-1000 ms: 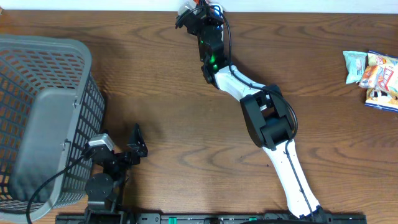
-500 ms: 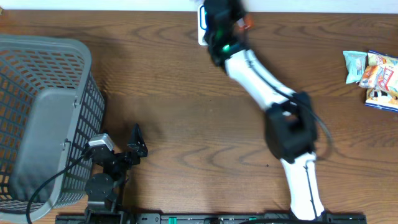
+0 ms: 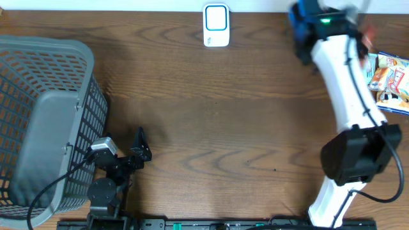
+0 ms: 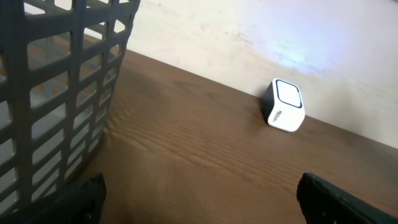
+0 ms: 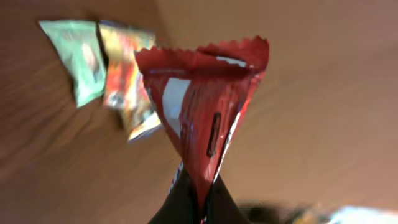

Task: Scan the item barcode
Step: 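Carry the candy stick to the right edge and release it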

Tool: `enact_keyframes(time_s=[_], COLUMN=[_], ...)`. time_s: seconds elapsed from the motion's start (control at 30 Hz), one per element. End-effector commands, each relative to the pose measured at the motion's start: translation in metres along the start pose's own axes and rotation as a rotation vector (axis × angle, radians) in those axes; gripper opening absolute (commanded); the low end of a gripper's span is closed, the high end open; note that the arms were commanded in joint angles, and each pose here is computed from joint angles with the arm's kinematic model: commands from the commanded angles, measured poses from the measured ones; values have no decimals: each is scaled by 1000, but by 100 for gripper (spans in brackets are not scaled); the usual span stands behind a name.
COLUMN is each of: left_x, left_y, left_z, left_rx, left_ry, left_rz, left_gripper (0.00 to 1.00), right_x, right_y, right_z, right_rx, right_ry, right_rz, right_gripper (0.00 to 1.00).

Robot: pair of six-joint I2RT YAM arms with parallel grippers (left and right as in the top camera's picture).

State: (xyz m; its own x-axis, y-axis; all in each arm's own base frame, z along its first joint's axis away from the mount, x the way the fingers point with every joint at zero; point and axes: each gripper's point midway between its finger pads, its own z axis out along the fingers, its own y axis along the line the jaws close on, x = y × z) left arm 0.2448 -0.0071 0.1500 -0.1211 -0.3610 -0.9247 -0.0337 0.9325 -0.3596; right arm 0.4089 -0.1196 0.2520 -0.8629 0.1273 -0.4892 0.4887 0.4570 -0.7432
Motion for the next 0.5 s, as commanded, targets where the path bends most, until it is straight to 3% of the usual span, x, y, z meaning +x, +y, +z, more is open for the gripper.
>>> enact_keyframes(time_s=[0.0, 0.17, 0.33, 0.37, 0.4, 0.47], left_x=[16, 16, 16, 16, 16, 16], left_y=[9, 9, 9, 9, 9, 9], left_z=[2, 2, 2, 2, 2, 2], left_rx=[-32, -32, -32, -32, -32, -32], left_ry=[43, 43, 43, 43, 43, 43], left_rz=[1, 1, 1, 1, 1, 1], left_gripper=[98, 98, 98, 98, 98, 98], right_x=[35, 78, 132, 139, 142, 145], right_y=[20, 34, 59, 63, 64, 63], right_z=[46, 112, 160, 166, 171, 176], right_rx=[-109, -123, -204, -227, -249, -294], right_ry=[217, 344, 493, 515, 537, 575], right_rz=[316, 284, 386, 413, 438, 484], right_gripper=[1, 1, 4, 11, 24, 62])
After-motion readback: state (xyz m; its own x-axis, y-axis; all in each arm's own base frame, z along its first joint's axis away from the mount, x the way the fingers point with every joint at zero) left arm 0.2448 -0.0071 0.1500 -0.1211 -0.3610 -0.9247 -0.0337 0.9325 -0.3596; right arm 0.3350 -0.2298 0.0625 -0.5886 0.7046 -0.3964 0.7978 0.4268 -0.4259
